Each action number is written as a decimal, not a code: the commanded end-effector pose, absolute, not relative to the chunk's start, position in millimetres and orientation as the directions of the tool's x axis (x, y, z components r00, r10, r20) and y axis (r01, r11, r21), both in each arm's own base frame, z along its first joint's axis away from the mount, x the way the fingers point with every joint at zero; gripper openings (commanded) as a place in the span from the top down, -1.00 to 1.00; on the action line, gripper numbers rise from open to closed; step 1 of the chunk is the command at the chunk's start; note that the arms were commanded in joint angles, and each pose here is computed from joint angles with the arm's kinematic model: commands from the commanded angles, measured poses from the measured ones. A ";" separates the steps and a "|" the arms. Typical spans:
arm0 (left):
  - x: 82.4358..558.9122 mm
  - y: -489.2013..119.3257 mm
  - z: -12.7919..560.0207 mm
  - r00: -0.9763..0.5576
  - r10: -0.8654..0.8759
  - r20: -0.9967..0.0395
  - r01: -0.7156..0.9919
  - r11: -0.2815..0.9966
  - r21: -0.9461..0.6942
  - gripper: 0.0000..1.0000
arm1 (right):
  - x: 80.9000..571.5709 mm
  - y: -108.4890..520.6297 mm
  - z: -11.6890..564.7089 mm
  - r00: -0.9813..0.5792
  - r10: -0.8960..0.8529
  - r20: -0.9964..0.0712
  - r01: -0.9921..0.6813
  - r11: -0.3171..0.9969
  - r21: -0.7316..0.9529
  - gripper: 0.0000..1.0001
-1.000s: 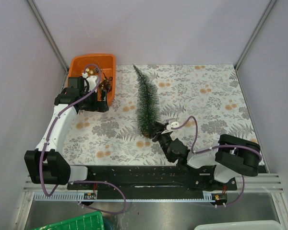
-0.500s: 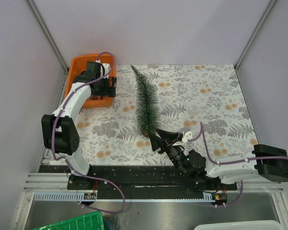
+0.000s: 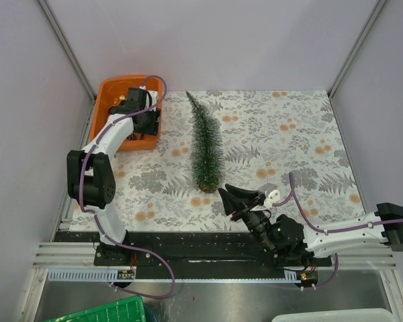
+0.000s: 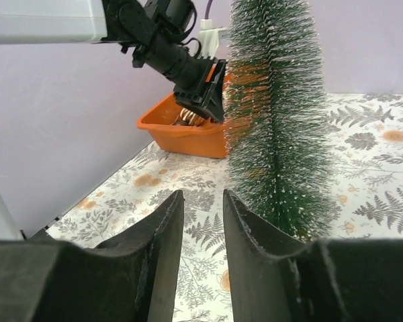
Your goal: Decorate the small christmas tree
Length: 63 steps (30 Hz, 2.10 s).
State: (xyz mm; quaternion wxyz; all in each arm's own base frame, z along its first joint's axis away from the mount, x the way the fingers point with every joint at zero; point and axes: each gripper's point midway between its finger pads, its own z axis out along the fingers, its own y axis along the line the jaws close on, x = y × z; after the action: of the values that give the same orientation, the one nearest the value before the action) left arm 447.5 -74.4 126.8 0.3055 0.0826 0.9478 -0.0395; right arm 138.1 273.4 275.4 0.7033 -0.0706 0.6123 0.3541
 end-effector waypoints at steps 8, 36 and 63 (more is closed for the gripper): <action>408.4 -75.3 108.4 -0.807 0.177 -0.563 0.226 0.974 -0.017 -0.03 | 144.2 250.4 274.3 0.026 0.398 -0.917 -0.534 0.781 0.324 0.29; 308.4 -75.9 205.0 -0.774 0.154 -0.615 0.310 0.938 -0.155 -0.98 | 145.4 254.7 259.3 0.023 0.357 -0.934 -0.519 0.803 0.294 0.27; 479.1 -20.1 193.5 -0.781 -0.083 -0.619 0.001 0.991 -0.134 -0.68 | 146.3 261.6 236.9 0.019 0.343 -0.939 -0.516 0.808 0.285 0.21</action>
State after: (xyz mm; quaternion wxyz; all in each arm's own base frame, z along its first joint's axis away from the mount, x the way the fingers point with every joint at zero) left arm 462.3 7.7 165.4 0.2865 -0.0374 0.9573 -0.0100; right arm 145.7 261.8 232.4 0.7117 -0.0932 0.6332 0.2896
